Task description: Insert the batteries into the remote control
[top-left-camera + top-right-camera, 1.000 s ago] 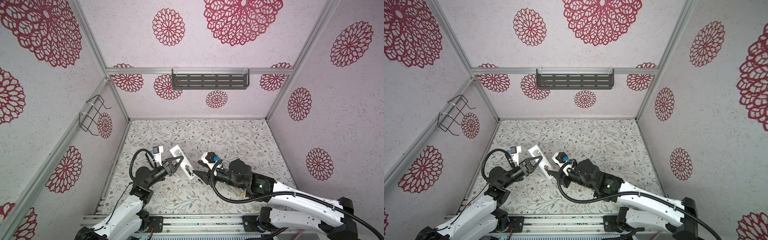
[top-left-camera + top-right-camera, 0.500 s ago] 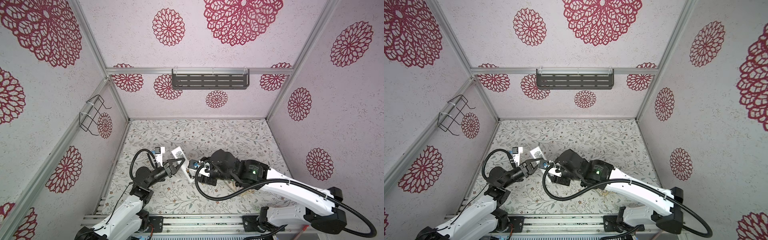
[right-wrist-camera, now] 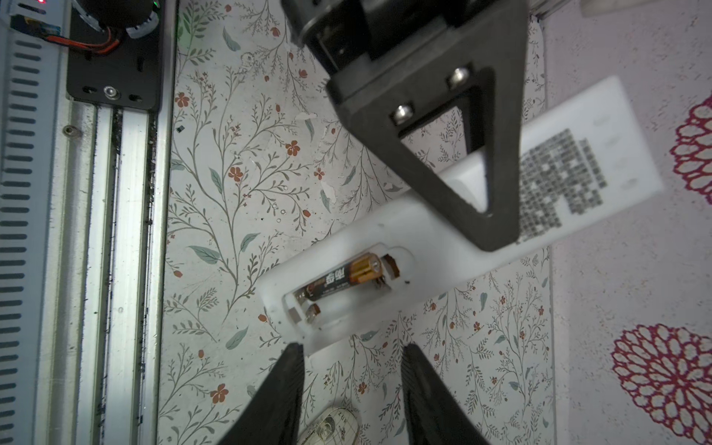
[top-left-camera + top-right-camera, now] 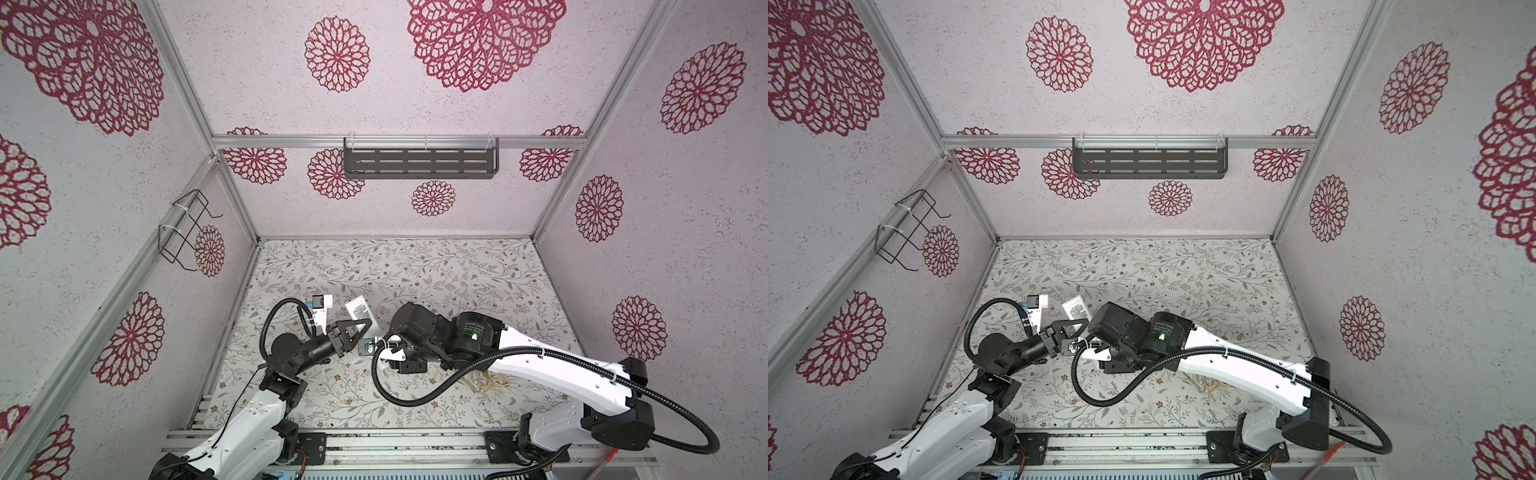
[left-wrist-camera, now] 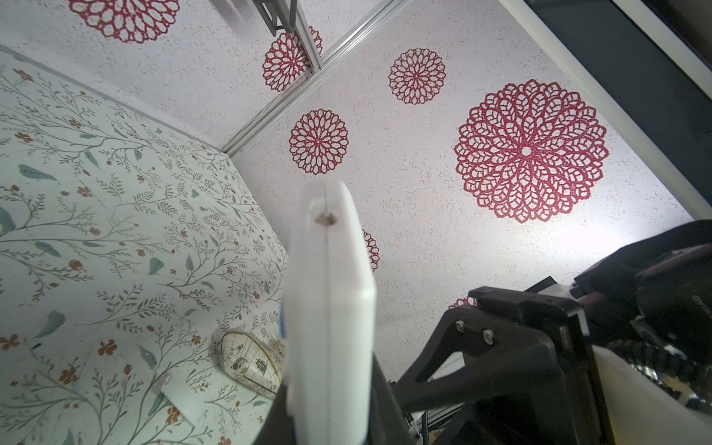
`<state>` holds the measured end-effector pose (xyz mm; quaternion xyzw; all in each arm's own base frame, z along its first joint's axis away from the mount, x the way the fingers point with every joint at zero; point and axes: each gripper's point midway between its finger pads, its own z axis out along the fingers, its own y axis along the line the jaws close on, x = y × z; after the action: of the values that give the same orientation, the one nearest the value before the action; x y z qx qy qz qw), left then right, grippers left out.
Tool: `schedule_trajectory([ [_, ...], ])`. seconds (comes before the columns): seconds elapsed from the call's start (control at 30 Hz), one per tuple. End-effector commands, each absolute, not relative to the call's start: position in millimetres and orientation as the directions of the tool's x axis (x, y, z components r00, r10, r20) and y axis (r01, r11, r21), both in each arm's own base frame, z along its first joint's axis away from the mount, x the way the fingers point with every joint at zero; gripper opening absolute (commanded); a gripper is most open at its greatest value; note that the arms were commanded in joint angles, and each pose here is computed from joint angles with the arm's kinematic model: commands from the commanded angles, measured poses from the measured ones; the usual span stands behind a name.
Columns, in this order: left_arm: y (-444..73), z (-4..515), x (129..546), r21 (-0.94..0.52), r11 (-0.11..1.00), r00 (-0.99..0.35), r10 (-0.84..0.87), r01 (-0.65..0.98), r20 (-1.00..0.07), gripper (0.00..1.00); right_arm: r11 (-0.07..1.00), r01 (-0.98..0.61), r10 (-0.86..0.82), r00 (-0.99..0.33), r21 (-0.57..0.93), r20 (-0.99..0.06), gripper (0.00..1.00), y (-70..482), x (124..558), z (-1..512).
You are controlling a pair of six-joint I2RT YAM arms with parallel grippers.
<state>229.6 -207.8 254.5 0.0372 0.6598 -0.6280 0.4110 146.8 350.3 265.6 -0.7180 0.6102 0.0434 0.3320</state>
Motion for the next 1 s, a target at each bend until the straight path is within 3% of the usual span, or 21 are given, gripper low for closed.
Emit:
schedule_trajectory([
  [0.0,-209.8,268.9,227.7,-0.78,0.181,-0.646,-0.466,0.599,-0.604,0.0,-0.062,-0.882,-0.844,0.297,-0.468,-0.447,0.41,352.5,147.3,276.7],
  [0.4,-211.2,266.4,228.7,-0.784,0.178,-0.654,-0.461,0.595,-0.6,0.0,-0.088,-0.852,-0.837,0.344,-0.516,-0.426,0.31,365.4,151.3,278.9],
  [0.97,-211.6,268.3,226.7,-0.781,0.166,-0.653,-0.459,0.603,-0.602,0.0,-0.107,-0.843,-0.836,0.363,-0.527,-0.411,0.24,374.8,155.6,273.9],
])
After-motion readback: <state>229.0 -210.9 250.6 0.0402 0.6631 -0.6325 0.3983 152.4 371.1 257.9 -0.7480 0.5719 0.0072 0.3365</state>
